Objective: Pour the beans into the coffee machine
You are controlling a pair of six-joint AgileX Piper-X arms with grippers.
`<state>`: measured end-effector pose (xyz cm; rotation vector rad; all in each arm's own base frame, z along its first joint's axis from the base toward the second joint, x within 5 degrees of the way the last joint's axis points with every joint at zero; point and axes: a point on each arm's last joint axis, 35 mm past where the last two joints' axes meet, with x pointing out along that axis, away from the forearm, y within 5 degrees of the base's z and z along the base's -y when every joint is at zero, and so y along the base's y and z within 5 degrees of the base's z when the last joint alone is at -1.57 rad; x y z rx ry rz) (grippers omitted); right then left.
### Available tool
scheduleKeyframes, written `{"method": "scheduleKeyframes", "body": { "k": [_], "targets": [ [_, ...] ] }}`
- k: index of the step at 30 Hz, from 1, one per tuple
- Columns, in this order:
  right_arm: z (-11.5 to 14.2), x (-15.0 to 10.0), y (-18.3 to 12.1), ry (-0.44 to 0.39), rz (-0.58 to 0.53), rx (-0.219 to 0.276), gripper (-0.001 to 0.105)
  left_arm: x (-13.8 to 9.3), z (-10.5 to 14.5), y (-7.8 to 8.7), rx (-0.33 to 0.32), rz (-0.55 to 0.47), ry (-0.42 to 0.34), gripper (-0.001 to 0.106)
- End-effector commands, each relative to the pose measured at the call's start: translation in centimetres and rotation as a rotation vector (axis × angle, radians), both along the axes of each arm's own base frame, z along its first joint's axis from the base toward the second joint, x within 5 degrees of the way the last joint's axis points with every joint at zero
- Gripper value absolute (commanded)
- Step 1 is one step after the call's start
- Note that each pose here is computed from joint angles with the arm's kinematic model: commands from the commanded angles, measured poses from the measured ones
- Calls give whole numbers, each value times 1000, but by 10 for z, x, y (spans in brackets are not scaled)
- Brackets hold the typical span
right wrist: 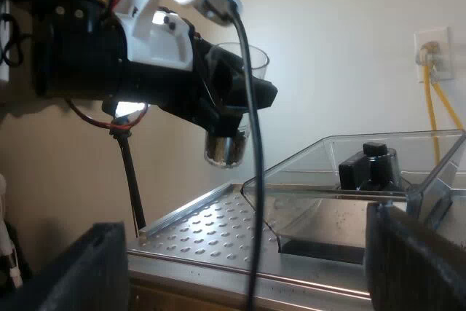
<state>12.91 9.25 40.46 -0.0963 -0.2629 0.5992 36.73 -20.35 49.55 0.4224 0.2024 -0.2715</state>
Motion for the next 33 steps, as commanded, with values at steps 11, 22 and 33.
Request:
{"method": "scheduleKeyframes", "body": {
  "k": [11, 22, 33],
  "targets": [
    [4, -2, -1, -17, 1, 2, 69, -13, 13, -23, 462, -78, -200, 32],
    [3, -2, -1, -13, 2, 3, 69, -4, -2, -33, 761, -141, -224, 32],
    [3, -2, -1, -13, 2, 3, 69, 7, -19, -40, 978, -184, -224, 32]
  ]
}}
